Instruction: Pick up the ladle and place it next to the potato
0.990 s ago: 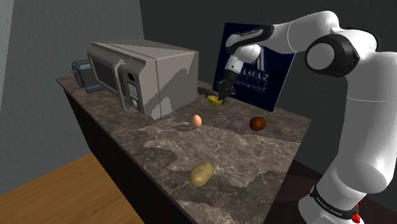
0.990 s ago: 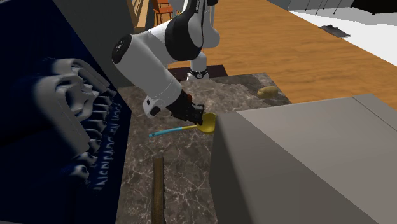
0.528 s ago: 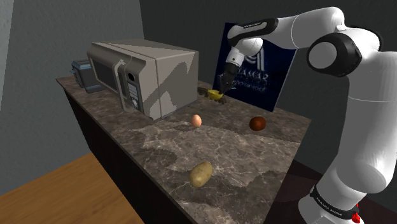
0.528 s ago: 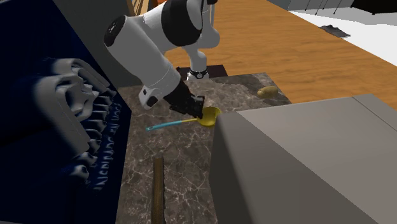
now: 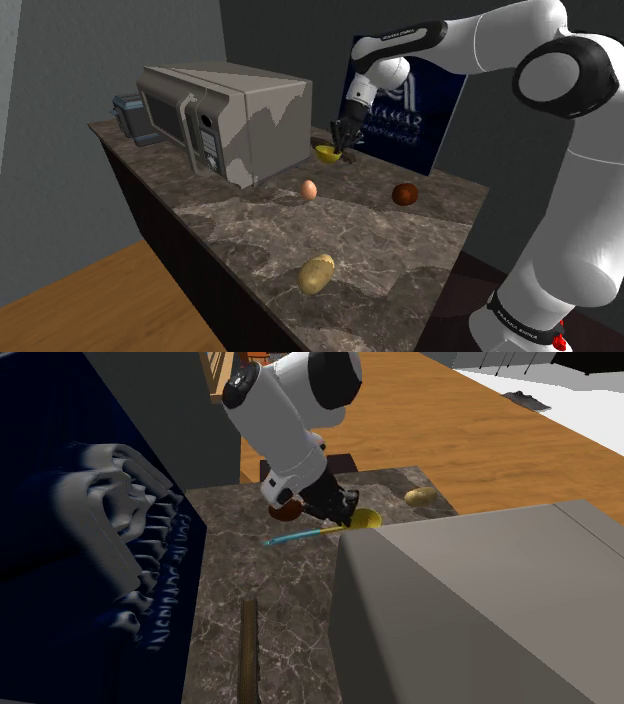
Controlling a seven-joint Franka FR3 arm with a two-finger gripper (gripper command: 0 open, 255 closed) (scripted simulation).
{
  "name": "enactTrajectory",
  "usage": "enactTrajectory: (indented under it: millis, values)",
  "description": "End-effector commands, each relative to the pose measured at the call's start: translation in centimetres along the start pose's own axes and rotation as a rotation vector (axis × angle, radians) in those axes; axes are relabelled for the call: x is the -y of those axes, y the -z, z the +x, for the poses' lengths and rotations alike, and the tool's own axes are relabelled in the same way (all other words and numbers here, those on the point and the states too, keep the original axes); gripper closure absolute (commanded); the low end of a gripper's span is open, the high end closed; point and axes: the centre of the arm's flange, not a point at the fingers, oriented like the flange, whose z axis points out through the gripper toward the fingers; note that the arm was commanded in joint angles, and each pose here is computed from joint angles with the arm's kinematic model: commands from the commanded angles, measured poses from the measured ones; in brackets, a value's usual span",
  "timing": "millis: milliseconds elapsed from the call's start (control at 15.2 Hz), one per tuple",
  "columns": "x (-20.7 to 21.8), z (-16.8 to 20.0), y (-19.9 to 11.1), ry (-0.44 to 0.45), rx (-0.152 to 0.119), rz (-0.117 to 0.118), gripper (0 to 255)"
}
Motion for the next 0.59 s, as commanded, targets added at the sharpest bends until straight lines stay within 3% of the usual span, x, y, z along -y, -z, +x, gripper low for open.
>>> enactTrajectory:
  millis: [0,528]
  values:
    - [2.0,-1.2,-1.3,-0.001,-0.001,0.0,255]
    - [9.6,-6.3,-6.6,-0.001,-0.001,0.0,255]
